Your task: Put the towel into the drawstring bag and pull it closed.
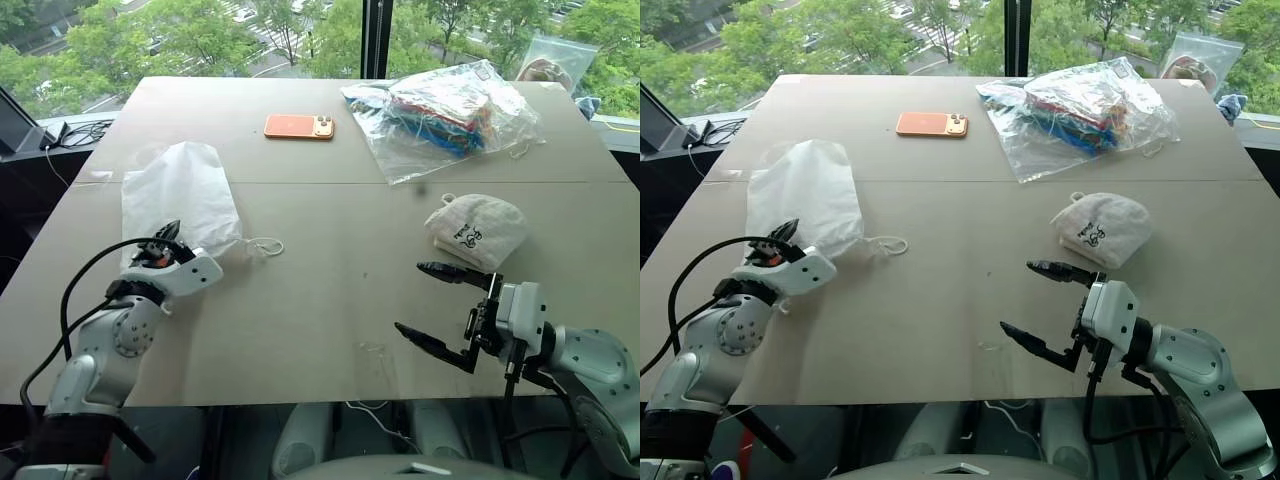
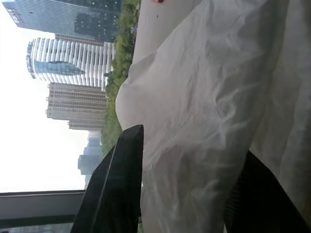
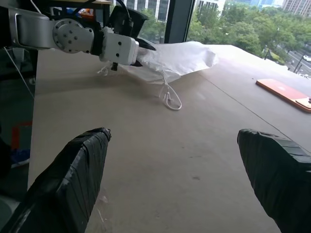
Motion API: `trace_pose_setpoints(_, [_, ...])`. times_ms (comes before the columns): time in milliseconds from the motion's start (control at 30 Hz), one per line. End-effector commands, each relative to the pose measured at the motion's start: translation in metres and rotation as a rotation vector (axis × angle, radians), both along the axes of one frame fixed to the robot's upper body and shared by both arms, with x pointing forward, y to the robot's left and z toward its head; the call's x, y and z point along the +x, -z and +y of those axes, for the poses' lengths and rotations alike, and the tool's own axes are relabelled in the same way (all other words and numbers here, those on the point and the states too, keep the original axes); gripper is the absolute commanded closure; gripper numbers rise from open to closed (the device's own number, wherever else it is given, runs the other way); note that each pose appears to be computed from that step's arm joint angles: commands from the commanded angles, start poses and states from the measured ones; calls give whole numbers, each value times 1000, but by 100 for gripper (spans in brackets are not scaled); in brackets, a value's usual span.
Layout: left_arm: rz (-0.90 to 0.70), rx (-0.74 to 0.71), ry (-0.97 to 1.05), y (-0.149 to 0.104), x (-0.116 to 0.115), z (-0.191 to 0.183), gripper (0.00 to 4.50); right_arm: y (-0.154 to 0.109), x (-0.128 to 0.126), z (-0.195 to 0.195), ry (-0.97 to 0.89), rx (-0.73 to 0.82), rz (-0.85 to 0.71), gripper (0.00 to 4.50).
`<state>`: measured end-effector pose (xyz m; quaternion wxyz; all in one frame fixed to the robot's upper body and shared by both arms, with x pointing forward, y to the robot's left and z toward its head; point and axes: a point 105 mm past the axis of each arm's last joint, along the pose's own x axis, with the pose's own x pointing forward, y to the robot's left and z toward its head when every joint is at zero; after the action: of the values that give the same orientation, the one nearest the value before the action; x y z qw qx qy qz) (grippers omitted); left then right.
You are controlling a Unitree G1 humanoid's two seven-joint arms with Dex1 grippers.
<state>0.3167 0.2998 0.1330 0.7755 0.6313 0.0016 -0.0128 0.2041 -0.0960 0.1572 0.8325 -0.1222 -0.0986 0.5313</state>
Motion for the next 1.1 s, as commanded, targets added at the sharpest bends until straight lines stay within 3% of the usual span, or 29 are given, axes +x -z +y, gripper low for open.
trace_pose_setpoints(33, [64,-134,26,-14,10,-4,437,-13,-3,4,5,31,-54,0])
trace_pose_setpoints(133, [361,-583,71,-12,15,-29,445,-11,18,-5,154,-24,-68,0])
trace_pose_setpoints(200, [512,-823,155,-30,17,-56,445,-5,30,-11,196,-65,-10,0])
trace_pose_setpoints(333, [697,-1075,264,-71,21,-98,445,-5,56,-31,322,-119,19,0])
trace_pose_setpoints(500, [772,-1147,258,-84,22,-120,445,-5,80,-59,585,-181,-66,0])
trace_pose_setpoints(633, [776,-1148,253,-82,27,-138,445,13,92,-80,727,17,357,0])
trace_pose_setpoints(833, [783,-1153,257,-79,28,-151,445,1,104,-107,898,191,465,0])
trace_pose_setpoints(1000, [781,-1149,265,-78,29,-154,445,26,124,-119,1047,231,660,0])
trace_pose_setpoints(1100, [782,-1145,271,-78,29,-156,445,50,135,-111,1080,143,737,0])
